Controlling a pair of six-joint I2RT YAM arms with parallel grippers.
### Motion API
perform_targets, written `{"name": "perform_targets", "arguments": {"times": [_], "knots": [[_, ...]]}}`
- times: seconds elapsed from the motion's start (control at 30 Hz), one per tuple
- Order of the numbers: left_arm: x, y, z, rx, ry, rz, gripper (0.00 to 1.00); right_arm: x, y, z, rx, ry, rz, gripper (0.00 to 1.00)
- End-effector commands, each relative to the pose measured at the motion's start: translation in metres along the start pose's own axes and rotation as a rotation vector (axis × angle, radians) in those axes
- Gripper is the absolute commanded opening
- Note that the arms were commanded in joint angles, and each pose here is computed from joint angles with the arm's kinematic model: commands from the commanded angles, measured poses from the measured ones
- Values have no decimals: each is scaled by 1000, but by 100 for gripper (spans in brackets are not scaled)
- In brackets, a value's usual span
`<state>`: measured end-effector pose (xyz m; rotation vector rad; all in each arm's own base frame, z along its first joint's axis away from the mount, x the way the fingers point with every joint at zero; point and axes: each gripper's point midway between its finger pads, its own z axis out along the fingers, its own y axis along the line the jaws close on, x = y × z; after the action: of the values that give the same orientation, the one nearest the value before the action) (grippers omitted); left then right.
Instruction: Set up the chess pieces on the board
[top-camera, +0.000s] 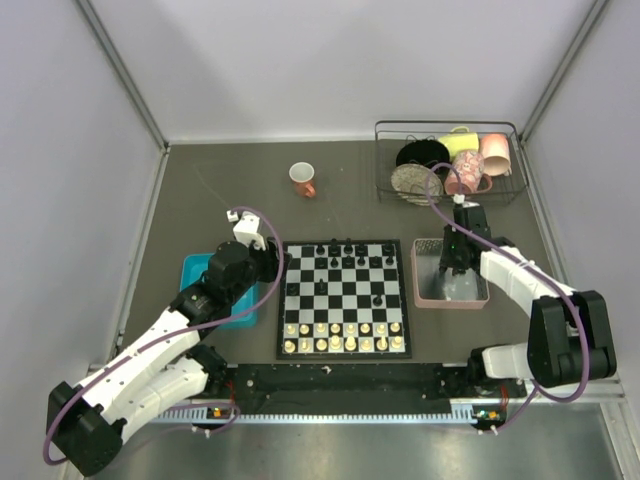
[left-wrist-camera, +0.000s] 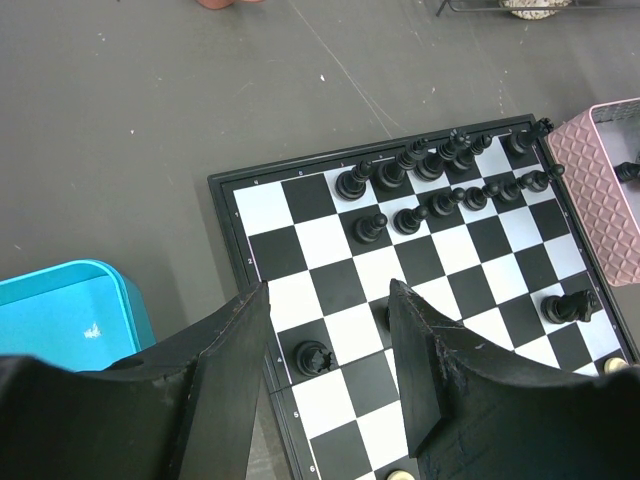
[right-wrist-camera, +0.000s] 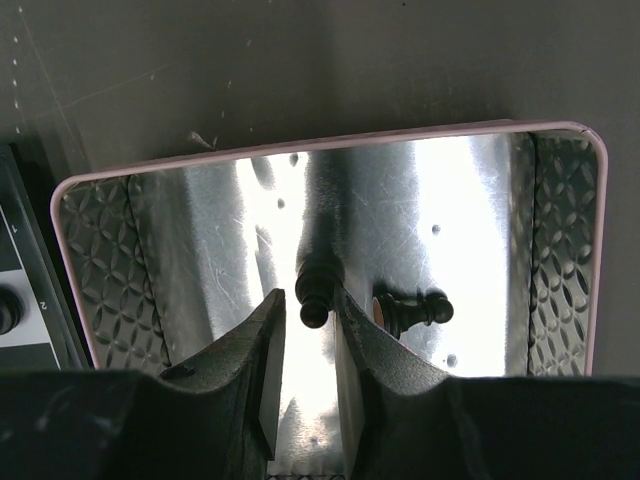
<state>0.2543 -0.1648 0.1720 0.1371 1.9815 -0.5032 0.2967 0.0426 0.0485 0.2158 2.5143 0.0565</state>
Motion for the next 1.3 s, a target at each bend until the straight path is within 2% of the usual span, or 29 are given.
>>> {"name": "perform_targets", "arguments": {"times": [0.0, 0.13, 0.33, 0.37, 0.4, 0.53, 0.63, 0.73, 0.87, 0.97, 1.03, 1.07, 1.1, 1.27], "knots": [[-13, -5, -1, 25, -52, -20, 56, -14, 7, -1, -15, -30, 9, 26], [-13, -5, -2, 26, -52, -20, 56, -14, 7, 0, -13, -31, 11, 25], [-12, -5, -1, 26, -50, -20, 56, -14, 6, 1, -4, -24, 12, 9], [-12, -5, -1, 26, -50, -20, 56, -16, 6, 0, -5, -27, 10, 2], [-12, -5, -1, 24, -51, -20, 56, -18, 6, -1, -1, -29, 12, 0], [-16, -7, -1, 29, -56, -18, 56, -31, 2, -24, 40, -28, 37, 0], [-19, -9, -1, 33, -59, -17, 56, -67, 13, -56, 9, -121, 60, 0], [-20, -6, -1, 15, -61, -24, 56, -92, 42, -85, -45, -184, 33, 0], [-27, 1, -3, -22, -82, -60, 55, -117, 116, -112, -181, -231, -59, 0], [-26, 12, -3, -65, -51, -94, 54, -121, 181, -134, -316, -242, -150, 0], [-29, 26, -3, -103, -50, -130, 54, -108, 221, -129, -369, -202, -224, 0], [-27, 32, -3, -118, -42, -157, 54, -118, 238, -138, -406, -226, -233, 0], [-27, 33, -5, -109, -42, -176, 53, -102, 260, -128, -423, -185, -295, 0], [-26, 65, -13, -202, -58, -254, 53, -81, 333, -131, -544, -153, -416, 0]]}}
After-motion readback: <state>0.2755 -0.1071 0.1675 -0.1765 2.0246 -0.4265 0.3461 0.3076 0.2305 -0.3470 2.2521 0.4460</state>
